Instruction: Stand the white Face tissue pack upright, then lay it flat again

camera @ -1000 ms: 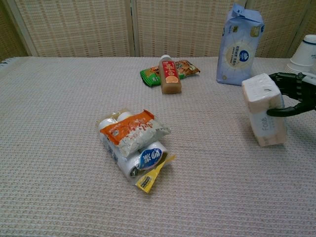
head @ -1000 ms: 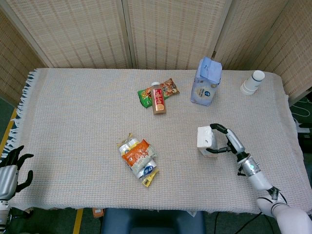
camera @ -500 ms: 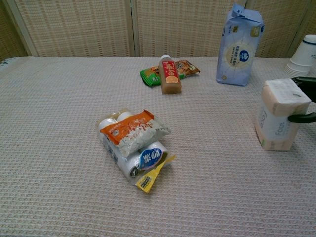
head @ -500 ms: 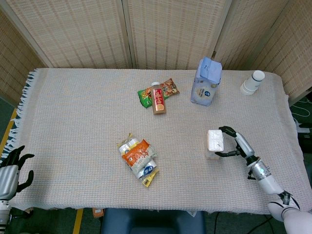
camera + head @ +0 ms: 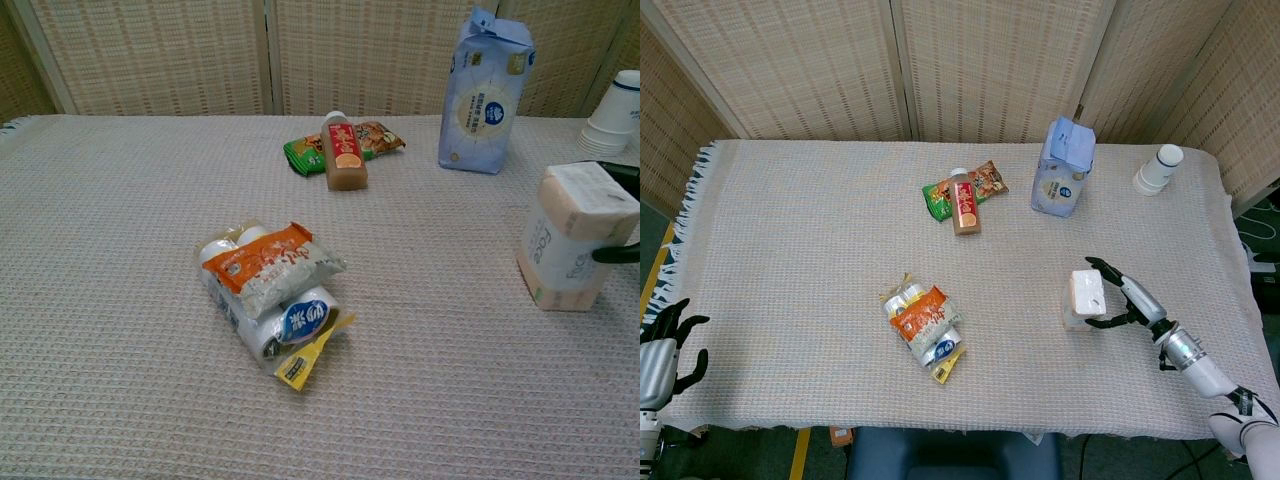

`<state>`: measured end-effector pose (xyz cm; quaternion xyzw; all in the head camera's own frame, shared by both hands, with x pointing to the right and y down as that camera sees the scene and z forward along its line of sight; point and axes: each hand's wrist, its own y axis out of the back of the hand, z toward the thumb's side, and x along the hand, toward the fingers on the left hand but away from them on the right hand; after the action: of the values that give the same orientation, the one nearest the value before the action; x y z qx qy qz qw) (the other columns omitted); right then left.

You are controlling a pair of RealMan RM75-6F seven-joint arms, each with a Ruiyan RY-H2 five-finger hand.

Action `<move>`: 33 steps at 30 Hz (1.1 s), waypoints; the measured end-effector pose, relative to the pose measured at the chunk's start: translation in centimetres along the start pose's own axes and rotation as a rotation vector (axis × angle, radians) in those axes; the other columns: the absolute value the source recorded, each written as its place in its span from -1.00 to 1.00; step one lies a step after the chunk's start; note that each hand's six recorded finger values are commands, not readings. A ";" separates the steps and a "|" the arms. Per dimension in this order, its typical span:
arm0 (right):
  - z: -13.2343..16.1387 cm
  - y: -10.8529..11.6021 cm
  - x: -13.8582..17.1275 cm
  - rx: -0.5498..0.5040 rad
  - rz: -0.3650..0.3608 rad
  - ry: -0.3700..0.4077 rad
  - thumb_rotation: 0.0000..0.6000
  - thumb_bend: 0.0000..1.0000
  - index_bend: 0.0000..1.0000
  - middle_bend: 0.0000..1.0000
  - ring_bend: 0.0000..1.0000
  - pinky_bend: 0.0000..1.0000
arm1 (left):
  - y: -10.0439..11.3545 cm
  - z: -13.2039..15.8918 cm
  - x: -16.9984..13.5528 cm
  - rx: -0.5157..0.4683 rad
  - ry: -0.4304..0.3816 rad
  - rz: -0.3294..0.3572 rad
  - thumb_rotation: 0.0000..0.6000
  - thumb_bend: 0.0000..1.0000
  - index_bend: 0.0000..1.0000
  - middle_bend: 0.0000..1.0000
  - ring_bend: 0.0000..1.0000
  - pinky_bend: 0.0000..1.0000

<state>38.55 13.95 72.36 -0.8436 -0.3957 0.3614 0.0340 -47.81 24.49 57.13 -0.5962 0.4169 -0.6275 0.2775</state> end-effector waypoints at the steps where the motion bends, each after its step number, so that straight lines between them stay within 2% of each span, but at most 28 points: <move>1: 0.0 0.0 0.0 0.003 0.004 -0.005 1.00 -0.88 -1.00 -0.73 -0.84 -1.00 | 0.0 0.0 0.0 -0.001 0.000 0.001 1.00 -0.03 -0.45 -1.00 -1.00 -0.66; 6: 0.2 0.2 0.1 0.008 0.011 -0.020 1.00 -0.93 -1.00 -0.89 -0.94 -1.00 | 0.1 -0.1 0.0 -0.003 0.003 0.000 1.00 -0.03 -0.46 -1.00 -1.00 -0.66; 15: 1.5 1.3 0.3 0.002 -0.021 -0.005 1.00 -0.99 -1.00 -0.99 -1.00 -1.00 | 0.0 -0.1 0.0 0.000 0.006 -0.007 1.00 -0.03 -0.45 -1.00 -1.00 -0.66; 18: 2.2 2.3 1.0 0.015 -0.026 -0.002 1.00 -1.00 -1.00 -1.00 -1.00 -1.00 | 0.2 -0.1 -0.1 -0.007 0.011 -0.005 1.00 -0.03 -0.45 -1.00 -1.00 -0.65; 22: 3.9 3.6 2.3 0.030 -0.012 -0.011 1.00 -1.00 -1.00 -1.00 -1.00 -1.00 | 0.6 -0.1 -0.2 -0.016 0.010 0.003 1.00 -0.03 -0.45 -1.00 -1.00 -0.65; 27: 7.0 3.9 3.7 0.061 0.031 -0.043 1.00 -1.00 -1.00 -1.00 -1.00 -1.00 | 0.9 -0.1 -0.4 -0.023 0.007 0.014 1.00 -0.03 -0.45 -1.00 -1.00 -0.65; 33: 11.0 5.2 4.9 0.190 0.086 -0.136 1.00 -1.00 -1.00 -1.00 -1.00 -1.00 | 1.2 -0.2 -0.4 -0.028 0.010 0.020 1.00 -0.03 -0.45 -1.00 -1.00 -0.65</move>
<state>37.00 11.30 59.63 -0.8262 -0.3246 0.4548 0.0713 -48.11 24.28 55.88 -0.5927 0.4332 -0.6217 0.2732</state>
